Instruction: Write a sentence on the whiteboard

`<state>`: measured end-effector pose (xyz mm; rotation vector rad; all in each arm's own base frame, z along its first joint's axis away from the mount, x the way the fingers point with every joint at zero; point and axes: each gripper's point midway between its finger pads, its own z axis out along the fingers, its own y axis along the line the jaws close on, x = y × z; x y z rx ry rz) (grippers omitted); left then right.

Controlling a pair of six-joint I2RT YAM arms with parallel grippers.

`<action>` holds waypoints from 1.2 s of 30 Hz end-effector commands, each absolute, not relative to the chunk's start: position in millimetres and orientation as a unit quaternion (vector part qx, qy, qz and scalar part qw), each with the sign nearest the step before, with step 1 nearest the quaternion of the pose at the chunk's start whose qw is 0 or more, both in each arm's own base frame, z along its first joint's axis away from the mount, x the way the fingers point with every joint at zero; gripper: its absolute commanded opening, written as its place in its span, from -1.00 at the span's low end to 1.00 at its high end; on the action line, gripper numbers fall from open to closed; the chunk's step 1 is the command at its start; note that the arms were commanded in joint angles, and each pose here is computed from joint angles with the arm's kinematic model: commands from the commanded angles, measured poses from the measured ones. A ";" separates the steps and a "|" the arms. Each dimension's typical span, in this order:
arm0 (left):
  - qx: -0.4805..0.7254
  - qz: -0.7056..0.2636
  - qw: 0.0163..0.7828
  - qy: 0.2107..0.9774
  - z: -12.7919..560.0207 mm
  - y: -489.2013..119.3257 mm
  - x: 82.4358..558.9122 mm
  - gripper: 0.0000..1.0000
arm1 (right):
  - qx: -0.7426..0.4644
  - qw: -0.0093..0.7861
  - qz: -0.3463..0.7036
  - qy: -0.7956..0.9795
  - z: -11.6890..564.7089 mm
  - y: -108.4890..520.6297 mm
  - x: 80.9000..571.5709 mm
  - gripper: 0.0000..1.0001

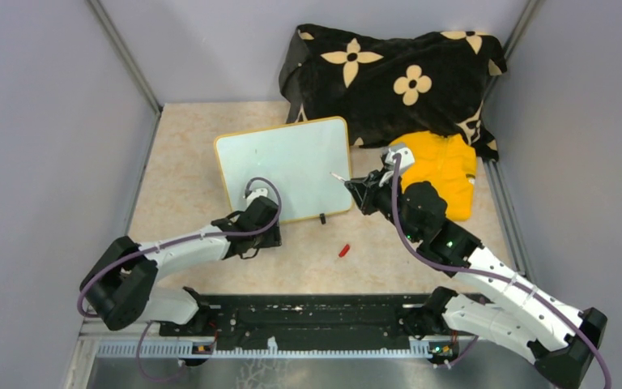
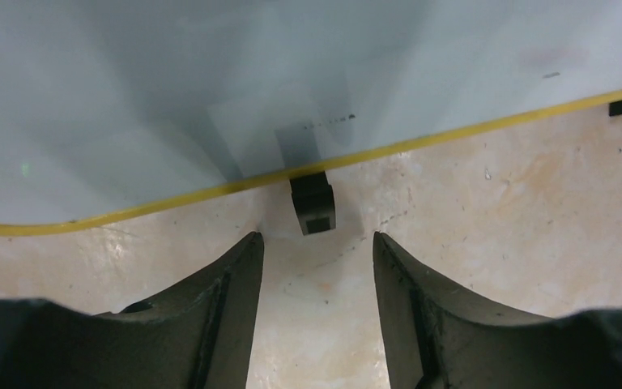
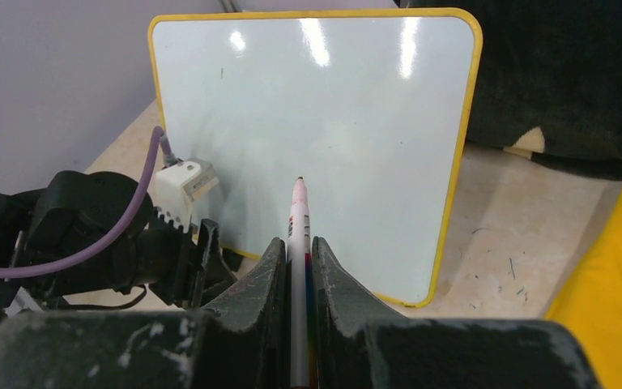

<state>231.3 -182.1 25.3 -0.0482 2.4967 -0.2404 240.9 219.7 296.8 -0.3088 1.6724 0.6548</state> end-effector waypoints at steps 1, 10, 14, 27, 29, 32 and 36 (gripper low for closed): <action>-0.052 -0.074 0.341 0.935 29.9 -182.7 250.8 0.12 | -0.125 0.636 0.284 0.706 315.2 213.3 241.5 -1.00; -0.051 -0.080 0.359 0.928 34.2 -188.8 261.2 -0.10 | -0.125 0.637 0.283 0.706 312.9 213.4 242.3 -1.00; -0.053 -0.079 0.364 0.926 35.7 -189.6 264.6 -0.20 | -0.125 0.636 0.284 0.707 311.7 214.3 242.5 -1.00; -0.030 -0.078 0.369 0.926 37.5 -203.3 268.0 -0.65 | -0.122 0.634 0.284 0.709 310.0 212.2 241.1 -1.00; -0.025 -0.077 0.366 0.927 35.1 -204.7 265.8 -0.76 | -0.122 0.634 0.284 0.709 310.0 211.8 240.5 -1.00; -0.018 -0.080 0.362 0.928 32.6 -207.9 261.6 -0.91 | -0.121 0.634 0.284 0.709 310.3 210.8 239.9 -1.00; -0.009 -0.089 0.360 0.929 32.9 -216.4 256.9 -1.00 | -0.119 0.634 0.283 0.710 309.1 209.7 239.5 -1.00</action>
